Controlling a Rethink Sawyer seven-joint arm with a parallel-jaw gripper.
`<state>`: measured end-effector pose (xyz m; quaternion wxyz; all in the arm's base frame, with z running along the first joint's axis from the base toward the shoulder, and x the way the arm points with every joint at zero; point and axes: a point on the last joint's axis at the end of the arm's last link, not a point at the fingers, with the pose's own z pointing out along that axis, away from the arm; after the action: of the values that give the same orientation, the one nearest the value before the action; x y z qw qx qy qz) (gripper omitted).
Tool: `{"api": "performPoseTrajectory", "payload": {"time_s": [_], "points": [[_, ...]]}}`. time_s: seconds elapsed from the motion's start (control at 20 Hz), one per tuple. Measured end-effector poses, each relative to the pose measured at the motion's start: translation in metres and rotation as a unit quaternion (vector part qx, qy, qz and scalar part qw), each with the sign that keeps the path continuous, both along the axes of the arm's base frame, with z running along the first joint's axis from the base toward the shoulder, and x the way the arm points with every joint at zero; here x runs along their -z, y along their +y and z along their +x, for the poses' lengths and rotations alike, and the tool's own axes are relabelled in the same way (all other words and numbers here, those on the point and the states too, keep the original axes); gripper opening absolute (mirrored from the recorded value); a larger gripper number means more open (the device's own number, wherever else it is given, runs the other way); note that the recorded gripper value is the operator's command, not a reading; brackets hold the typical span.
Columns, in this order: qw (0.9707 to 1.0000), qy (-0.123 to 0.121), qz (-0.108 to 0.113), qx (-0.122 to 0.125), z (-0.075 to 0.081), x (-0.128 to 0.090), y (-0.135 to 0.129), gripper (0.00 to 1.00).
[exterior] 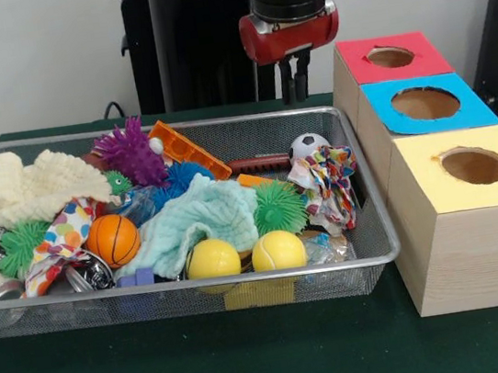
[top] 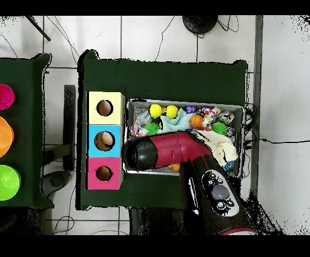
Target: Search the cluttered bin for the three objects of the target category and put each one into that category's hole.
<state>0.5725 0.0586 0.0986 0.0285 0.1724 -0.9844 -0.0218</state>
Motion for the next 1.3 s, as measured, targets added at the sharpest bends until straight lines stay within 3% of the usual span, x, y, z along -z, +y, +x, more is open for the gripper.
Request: {"api": "performPoseTrajectory", "payload": {"time_s": [0.35, 0.55, 0.85, 1.05, 1.3], "points": [[0.9996, -0.023, 0.013, 0.010, 0.006, 0.024, -0.003, 0.00], [0.9995, -0.026, 0.013, 0.011, 0.006, 0.023, -0.004, 0.00], [0.9994, -0.029, -0.002, 0.020, 0.014, -0.006, -0.018, 0.00], [0.9992, -0.011, -0.014, 0.035, 0.020, -0.036, -0.031, 0.00], [0.9988, 0.003, -0.023, 0.044, 0.025, -0.058, -0.042, 0.00]]}}
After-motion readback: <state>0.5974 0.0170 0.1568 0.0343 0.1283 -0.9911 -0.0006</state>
